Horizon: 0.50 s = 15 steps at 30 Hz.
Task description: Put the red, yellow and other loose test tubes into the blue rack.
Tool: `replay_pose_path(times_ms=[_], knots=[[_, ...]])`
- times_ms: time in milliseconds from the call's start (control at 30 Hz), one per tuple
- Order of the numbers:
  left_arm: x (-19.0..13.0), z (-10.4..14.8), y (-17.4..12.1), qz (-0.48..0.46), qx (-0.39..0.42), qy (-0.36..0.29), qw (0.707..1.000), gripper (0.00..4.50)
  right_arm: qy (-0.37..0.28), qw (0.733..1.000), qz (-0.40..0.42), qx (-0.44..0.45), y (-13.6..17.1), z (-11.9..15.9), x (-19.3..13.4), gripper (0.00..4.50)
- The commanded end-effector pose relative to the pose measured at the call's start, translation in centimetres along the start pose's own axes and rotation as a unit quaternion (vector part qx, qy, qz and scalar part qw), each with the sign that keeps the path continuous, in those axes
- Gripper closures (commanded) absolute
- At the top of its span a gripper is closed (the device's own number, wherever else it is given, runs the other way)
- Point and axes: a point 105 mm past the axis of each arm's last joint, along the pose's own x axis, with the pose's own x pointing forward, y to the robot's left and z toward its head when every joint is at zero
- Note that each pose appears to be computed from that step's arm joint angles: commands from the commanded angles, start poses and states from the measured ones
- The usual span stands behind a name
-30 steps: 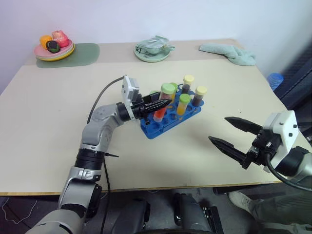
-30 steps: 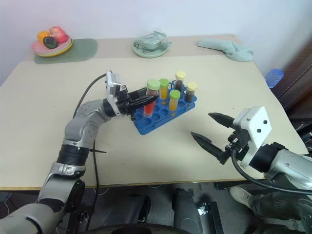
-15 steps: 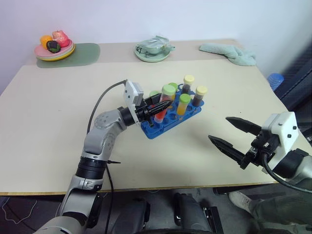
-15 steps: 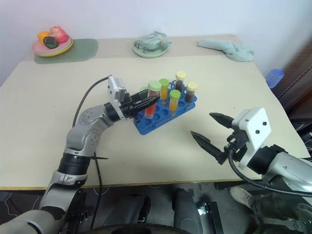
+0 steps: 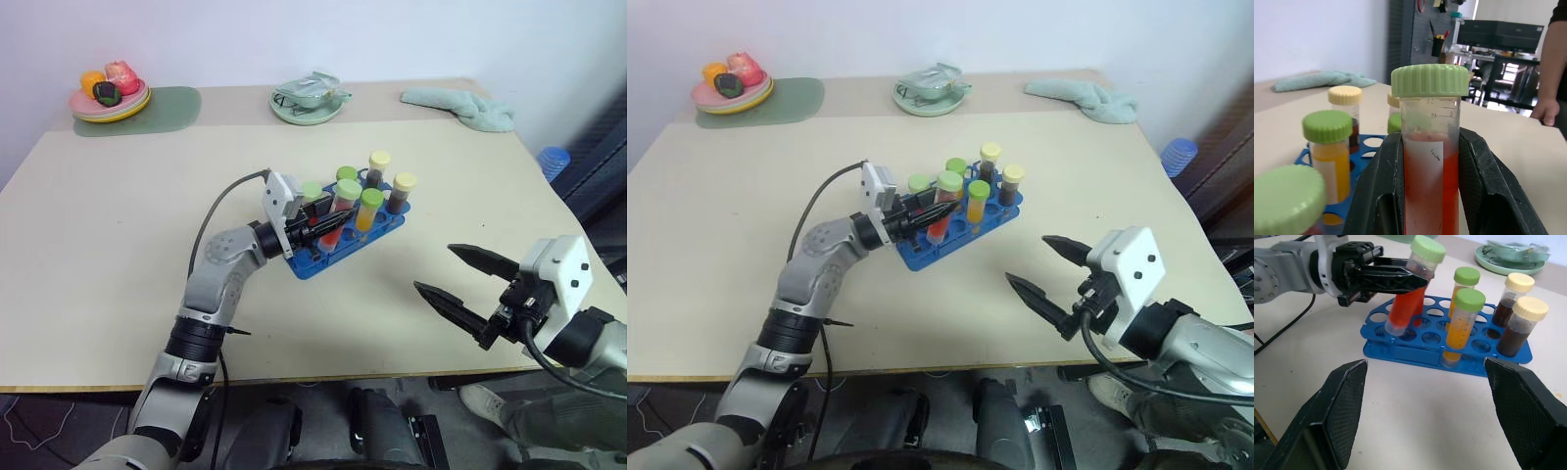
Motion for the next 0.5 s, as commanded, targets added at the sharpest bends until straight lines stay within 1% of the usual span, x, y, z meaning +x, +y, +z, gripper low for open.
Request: replay_pose_path(times_ms=[33, 500], knots=[[0.4, 0.3, -0.1, 0.003, 0.017, -0.010, 1.000, 3.38, -0.015, 1.000, 0.003, -0.020, 0.3, 0.7, -0.1, 0.60], [1.4, -1.5, 1.5, 0.067, 0.041, 0.002, 0.997, 3.38, -0.017, 1.000, 0.005, -0.022, 0.0, 0.2, 0.0, 0.60]])
